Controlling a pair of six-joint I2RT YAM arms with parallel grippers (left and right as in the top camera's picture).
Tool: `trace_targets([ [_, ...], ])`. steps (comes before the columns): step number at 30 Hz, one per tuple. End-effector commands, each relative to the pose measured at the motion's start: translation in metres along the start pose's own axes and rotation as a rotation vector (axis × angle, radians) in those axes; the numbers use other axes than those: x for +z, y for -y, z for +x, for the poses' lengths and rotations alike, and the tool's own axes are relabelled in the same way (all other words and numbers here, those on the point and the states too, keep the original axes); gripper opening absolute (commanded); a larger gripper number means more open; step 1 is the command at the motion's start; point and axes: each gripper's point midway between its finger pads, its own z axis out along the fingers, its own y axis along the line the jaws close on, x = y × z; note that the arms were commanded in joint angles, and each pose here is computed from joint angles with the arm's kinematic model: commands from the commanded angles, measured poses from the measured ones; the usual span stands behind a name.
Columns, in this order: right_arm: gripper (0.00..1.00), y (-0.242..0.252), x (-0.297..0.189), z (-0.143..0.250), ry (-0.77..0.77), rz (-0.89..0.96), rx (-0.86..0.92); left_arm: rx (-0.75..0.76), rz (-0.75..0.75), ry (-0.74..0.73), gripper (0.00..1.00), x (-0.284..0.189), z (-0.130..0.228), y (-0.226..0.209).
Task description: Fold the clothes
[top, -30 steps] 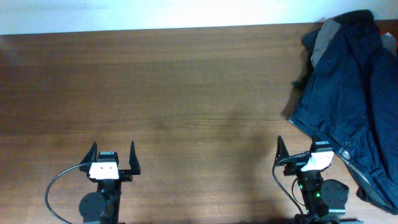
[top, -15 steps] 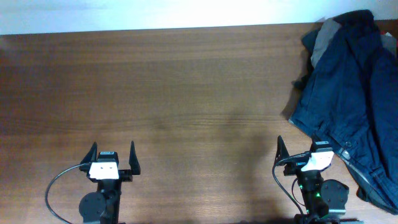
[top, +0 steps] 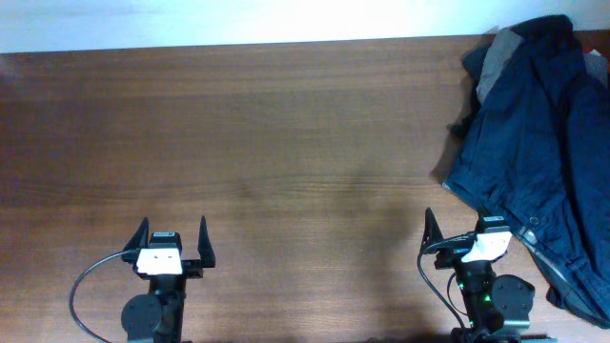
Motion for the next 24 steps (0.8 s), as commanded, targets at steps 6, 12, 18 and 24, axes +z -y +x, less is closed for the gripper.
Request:
trace_targets([
  [6,0.99,0.0001,0.0004,0.0028,-0.002,0.002,0.008,-0.009,-0.014,0.001,0.99,0.0000,0.0019,-0.0025],
  [12,0.99,0.0001,0.0004,0.0028,-0.002,0.002,0.008,-0.009,-0.014,0.001,0.99,0.0000,0.0019,-0.0025],
  [18,0.99,0.0006,0.0004,0.0028,-0.002,0.005,0.008,-0.009,-0.014,0.015,0.99,-0.0001,-0.0015,-0.0027],
  [24,0.99,0.0005,0.0004,0.0028,-0.002,0.005,0.021,-0.029,-0.015,0.016,0.99,-0.0001,-0.0018,-0.0027],
])
